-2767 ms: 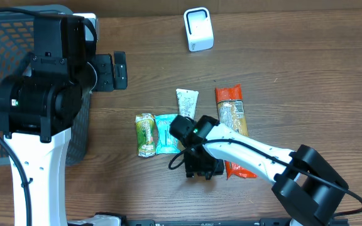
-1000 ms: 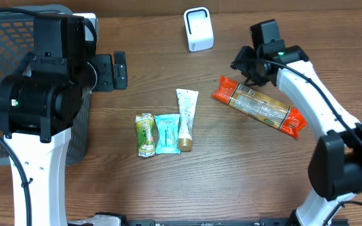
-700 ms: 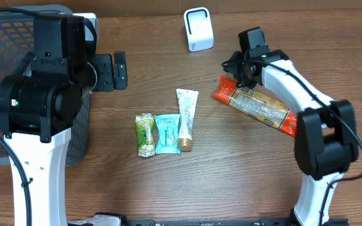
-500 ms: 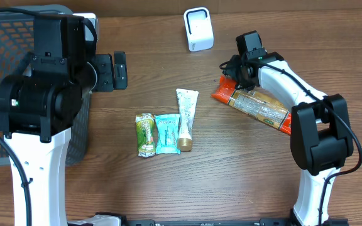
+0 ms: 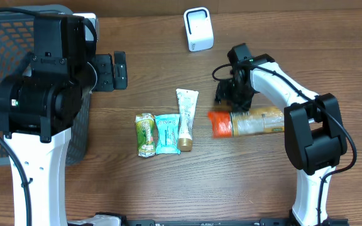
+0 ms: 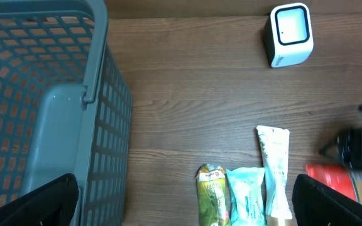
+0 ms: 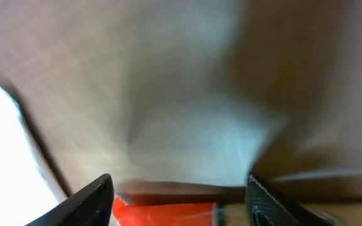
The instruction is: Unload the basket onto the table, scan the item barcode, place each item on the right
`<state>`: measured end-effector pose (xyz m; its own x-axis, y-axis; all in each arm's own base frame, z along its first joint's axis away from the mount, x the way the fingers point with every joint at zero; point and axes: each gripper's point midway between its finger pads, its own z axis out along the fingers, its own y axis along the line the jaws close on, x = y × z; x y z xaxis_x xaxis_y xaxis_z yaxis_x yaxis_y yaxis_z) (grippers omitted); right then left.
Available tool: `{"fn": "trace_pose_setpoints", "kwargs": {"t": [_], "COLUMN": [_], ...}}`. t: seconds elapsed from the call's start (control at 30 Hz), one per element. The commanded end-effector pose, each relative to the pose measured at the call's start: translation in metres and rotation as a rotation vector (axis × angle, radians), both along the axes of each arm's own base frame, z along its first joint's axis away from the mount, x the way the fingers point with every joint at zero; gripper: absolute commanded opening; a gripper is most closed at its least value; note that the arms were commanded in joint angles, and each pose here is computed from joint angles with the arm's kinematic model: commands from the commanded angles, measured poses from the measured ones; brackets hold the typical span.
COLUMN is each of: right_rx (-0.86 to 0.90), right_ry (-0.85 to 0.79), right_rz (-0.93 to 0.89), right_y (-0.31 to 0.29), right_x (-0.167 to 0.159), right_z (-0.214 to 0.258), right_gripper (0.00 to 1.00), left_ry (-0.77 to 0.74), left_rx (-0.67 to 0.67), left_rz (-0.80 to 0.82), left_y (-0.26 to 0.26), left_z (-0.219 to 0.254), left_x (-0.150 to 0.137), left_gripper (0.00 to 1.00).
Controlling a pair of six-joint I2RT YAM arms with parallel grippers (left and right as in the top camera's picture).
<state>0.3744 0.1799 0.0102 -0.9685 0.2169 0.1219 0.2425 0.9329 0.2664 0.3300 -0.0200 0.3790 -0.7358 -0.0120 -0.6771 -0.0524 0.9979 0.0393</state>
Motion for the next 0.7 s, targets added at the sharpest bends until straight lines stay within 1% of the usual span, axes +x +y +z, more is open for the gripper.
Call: {"fn": "trace_pose_setpoints", "kwargs": {"t": [0.0, 0.1, 0.17, 0.23, 0.3, 0.37, 0.43, 0.53, 0.67], "right_rx": [0.013, -0.047, -0.041, -0.022, 0.014, 0.024, 0.029, 0.024, 0.005], "right_ry": [0.068, 0.118, 0.103, 0.054, -0.014, -0.067, -0.101, -0.104, -0.032], "right_rz": [0.178, 0.166, 0.143, 0.119, 0.095, 0.054, -0.018, -0.159, -0.367], "right_y": [-0.005, -0.029, -0.04, -0.045, -0.05, -0.061, -0.076, -0.106, -0.14], "right_x": [-0.026, -0.036, -0.035, -0.031, -0.031, -0.033, -0.039, -0.059, -0.101], "right_z": [-0.003, 0.005, 0.022, 0.045, 0.08, 0.109, 0.129, 0.13, 0.093], "right_gripper": [0.68, 0.65, 0.64, 0.63, 0.64, 0.65, 0.67, 0.67, 0.68], "left_ry": [0.002, 0.002, 0.002, 0.002, 0.002, 0.002, 0.002, 0.002, 0.002], "left_rx": [0.008, 0.008, 0.007, 0.008, 0.008, 0.008, 0.007, 0.008, 0.008], "left_rz": [-0.011, -0.011, -0.011, -0.011, -0.011, -0.011, -0.011, -0.011, -0.011], "left_y": [-0.002, -0.002, -0.002, -0.002, -0.002, -0.002, -0.002, -0.002, -0.002], "left_z": [0.0, -0.001, 0.0, 0.0, 0.0, 0.0, 0.0, 0.0, 0.0], "left_x": [0.001, 0.001, 0.001, 0.001, 0.001, 0.001, 0.001, 0.001, 0.001], "left_gripper": [1.0, 1.0, 1.0, 1.0, 1.0, 0.99, 1.0, 1.0, 1.0]}}
